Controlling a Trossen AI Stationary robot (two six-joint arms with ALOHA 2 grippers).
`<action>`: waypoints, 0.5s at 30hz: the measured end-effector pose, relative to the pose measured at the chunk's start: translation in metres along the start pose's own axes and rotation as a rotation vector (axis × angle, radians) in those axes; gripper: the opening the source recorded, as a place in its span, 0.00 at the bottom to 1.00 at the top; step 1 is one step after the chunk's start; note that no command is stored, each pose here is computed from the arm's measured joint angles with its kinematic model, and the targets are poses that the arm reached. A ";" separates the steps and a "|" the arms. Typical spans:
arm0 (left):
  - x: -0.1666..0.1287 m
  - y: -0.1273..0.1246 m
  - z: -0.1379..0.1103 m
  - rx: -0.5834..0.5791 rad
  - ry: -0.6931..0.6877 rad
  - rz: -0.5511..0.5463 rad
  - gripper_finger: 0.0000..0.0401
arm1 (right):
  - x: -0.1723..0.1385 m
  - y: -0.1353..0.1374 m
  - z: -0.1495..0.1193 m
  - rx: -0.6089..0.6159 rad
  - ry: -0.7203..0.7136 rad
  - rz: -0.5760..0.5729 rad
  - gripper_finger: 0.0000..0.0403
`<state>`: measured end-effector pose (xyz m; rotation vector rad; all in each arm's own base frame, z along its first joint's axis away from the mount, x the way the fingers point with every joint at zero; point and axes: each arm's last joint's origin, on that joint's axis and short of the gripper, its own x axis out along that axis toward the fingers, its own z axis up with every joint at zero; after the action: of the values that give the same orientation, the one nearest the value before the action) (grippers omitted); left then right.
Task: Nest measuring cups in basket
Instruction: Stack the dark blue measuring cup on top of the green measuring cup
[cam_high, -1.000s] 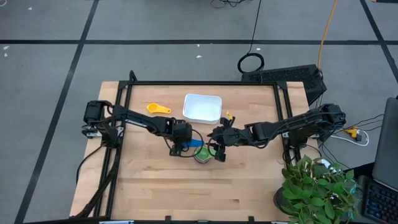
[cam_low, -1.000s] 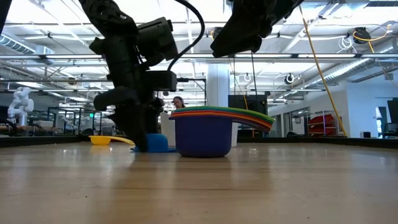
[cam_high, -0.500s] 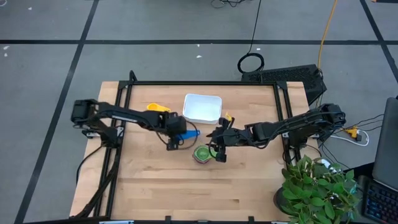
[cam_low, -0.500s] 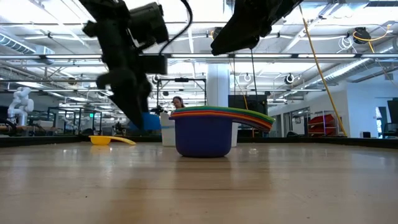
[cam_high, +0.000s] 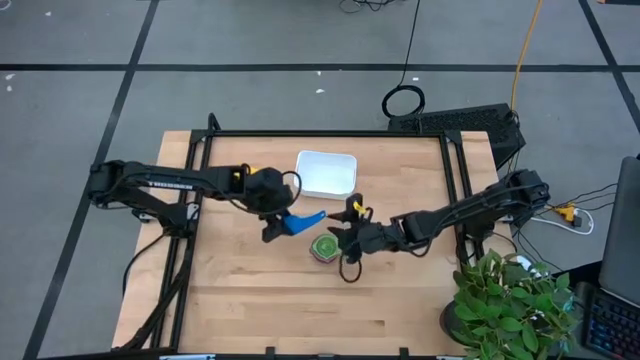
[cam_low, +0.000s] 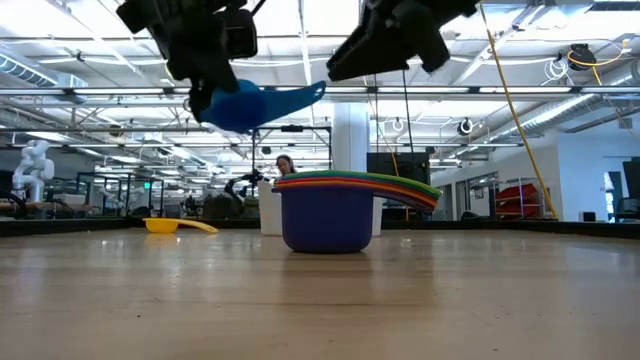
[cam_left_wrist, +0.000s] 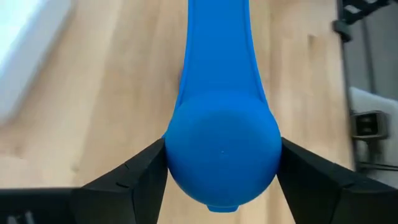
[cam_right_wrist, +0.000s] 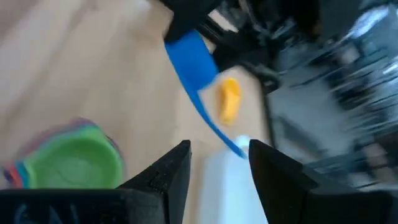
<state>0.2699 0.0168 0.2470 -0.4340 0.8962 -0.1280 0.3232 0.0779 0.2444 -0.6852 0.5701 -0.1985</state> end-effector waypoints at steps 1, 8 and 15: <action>-0.001 0.001 0.000 -0.020 0.009 -0.017 0.64 | -0.001 0.002 0.002 -0.049 -0.004 -0.035 0.39; -0.005 0.006 0.010 -0.068 -0.062 -0.127 0.64 | -0.008 0.013 0.011 -0.370 0.030 -0.158 0.39; -0.014 0.013 0.025 -0.142 -0.149 -0.292 0.64 | 0.001 0.031 0.007 -0.620 0.153 -0.242 0.41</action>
<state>0.2796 0.0409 0.2654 -0.6975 0.6941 -0.2963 0.3277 0.1055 0.2284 -1.3523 0.7011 -0.3060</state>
